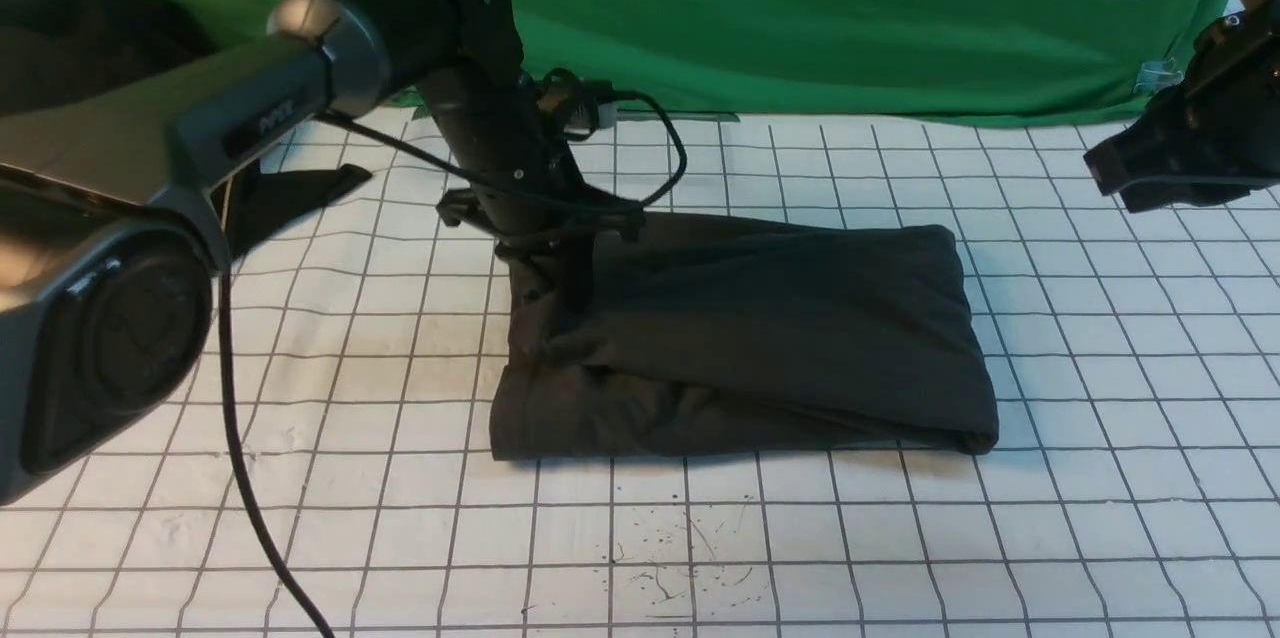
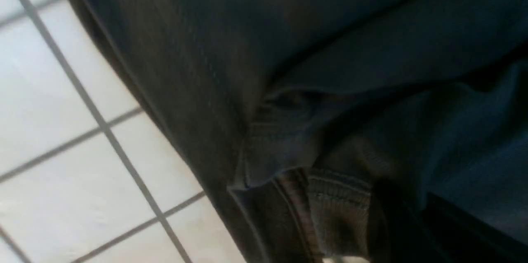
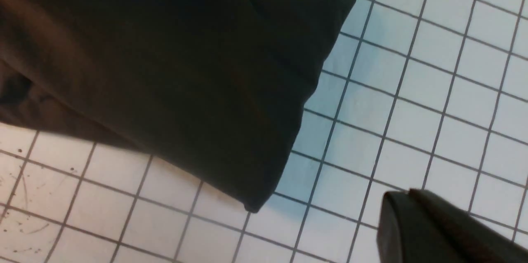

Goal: Fold a long-sleeved shirt over a white checkered tablecloth.

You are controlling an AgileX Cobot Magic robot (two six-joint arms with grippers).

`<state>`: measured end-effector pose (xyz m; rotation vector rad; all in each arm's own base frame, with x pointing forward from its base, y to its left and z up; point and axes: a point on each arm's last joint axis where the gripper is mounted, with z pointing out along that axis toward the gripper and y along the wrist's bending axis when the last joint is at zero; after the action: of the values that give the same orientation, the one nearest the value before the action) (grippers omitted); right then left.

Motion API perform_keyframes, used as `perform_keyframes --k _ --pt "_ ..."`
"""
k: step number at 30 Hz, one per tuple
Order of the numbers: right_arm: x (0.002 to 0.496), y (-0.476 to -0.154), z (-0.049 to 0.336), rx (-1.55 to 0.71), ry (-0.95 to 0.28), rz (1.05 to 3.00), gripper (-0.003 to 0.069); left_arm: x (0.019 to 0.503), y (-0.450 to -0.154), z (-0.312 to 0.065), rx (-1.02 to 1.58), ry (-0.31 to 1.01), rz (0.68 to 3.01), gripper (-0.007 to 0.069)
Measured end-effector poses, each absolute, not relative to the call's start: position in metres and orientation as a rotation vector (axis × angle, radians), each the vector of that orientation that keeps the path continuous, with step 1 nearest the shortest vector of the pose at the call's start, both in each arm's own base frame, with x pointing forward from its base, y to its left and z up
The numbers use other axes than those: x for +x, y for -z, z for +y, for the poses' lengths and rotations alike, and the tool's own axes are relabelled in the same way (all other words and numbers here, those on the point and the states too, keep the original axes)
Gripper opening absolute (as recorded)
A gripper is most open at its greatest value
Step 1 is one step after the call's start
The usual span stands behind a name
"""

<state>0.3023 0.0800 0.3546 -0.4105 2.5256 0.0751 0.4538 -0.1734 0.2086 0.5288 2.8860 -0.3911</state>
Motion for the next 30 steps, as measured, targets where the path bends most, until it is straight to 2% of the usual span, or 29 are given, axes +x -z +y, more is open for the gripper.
perform_keyframes --k 6,8,11,15,18,21,25,26,27,29,30 --pt "0.305 -0.357 0.081 -0.375 -0.098 2.491 -0.0002 0.454 -0.27 -0.163 0.445 0.377 2.7 0.002" --pt "0.306 -0.357 0.083 -0.364 -0.118 2.481 -0.0002 0.456 -0.272 -0.159 0.416 0.375 2.695 0.002" --pt "0.307 -0.359 0.085 -0.351 -0.155 2.463 -0.0002 0.463 -0.26 -0.146 0.372 0.365 2.737 0.002" --pt "0.311 -0.353 0.089 -0.354 -0.197 2.473 -0.0002 0.473 -0.218 -0.134 0.318 0.396 2.869 0.0026" --pt "0.318 -0.341 0.093 -0.363 -0.214 2.511 -0.0002 0.474 -0.208 -0.134 0.318 0.395 2.892 0.0058" --pt "0.324 -0.33 0.094 -0.369 -0.215 2.552 -0.0002 0.474 -0.21 -0.134 0.32 0.394 2.89 0.0136" --pt "0.332 -0.313 0.097 -0.37 -0.223 2.614 -0.0002 0.477 -0.223 -0.133 0.33 0.351 2.847 0.037" --pt "0.332 -0.313 0.098 -0.371 -0.225 2.617 -0.0002 0.477 -0.224 -0.132 0.328 0.347 2.846 0.038" --pt "0.332 -0.31 0.102 -0.383 -0.231 2.625 -0.0002 0.477 -0.237 -0.131 0.302 0.334 2.815 0.0466" --pt "0.331 -0.31 0.106 -0.4 -0.235 2.624 -0.0002 0.477 -0.246 -0.131 0.29 0.333 2.795 0.0501" --pt "0.329 -0.31 0.114 -0.433 -0.243 2.604 -0.0002 0.473 -0.267 -0.131 0.275 0.35 2.748 0.0527"
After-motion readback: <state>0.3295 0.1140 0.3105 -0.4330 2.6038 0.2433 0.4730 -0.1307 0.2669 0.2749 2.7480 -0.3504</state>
